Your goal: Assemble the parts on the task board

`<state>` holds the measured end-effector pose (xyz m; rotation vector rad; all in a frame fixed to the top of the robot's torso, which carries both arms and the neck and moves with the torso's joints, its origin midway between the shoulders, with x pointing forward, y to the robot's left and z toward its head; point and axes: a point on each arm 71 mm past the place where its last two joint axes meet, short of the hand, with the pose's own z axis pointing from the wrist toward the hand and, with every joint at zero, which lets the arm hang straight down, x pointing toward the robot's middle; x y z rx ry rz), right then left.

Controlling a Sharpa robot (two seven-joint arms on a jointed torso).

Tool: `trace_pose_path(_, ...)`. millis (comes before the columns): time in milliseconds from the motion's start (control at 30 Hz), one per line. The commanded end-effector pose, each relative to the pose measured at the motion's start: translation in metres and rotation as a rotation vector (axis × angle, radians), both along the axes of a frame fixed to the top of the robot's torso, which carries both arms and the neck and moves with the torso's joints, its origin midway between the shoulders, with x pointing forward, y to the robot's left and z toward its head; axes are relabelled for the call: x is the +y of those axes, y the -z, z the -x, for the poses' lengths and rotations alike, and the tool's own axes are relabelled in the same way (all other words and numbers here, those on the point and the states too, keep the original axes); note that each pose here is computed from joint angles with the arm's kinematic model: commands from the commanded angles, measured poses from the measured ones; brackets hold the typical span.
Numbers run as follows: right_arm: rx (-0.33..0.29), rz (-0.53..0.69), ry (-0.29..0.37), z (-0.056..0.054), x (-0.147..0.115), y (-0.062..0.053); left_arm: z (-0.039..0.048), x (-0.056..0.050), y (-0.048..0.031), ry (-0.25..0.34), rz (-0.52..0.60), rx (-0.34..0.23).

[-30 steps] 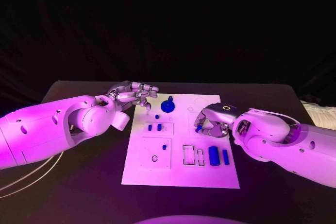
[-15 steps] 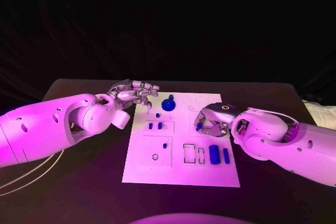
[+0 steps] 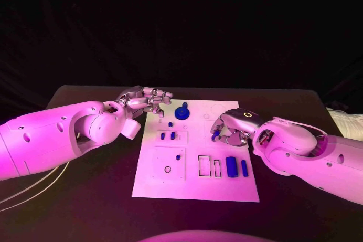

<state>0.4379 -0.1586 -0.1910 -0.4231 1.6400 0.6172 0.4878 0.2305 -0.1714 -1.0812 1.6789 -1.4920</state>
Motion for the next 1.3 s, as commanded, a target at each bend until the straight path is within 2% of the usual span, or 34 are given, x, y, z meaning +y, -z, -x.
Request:
trace_pose_path(33,-0.037,-0.059,0.016,0.000,-0.001,-0.007,0.0007,-0.003,-0.0006,0.021,0.007,-0.003)
trace_pose_path(167,-0.020,-0.081,0.015,0.004,-0.001,-0.010,0.0007,-0.003,-0.0006,0.022,0.008,-0.003)
trace_pose_path(300,-0.003,-0.104,-0.014,0.011,0.006,-0.013,0.0006,-0.003,-0.0006,0.022,0.008,-0.003)
trace_pose_path(633,0.034,-0.187,-0.165,0.041,0.051,-0.020,-0.0004,-0.004,-0.0003,0.023,0.009,-0.005)
trace_pose_path(767,0.046,-0.202,-0.218,0.049,0.069,-0.021,-0.0009,-0.004,-0.0002,0.023,0.009,-0.006)
trace_pose_path(933,0.082,-0.192,-0.266,0.056,0.089,-0.015,-0.0011,-0.006,-0.0001,0.026,0.010,-0.006)
trace_pose_path(1300,0.132,-0.145,-0.304,0.059,0.115,0.007,-0.0003,-0.009,-0.0005,0.034,0.013,-0.006)
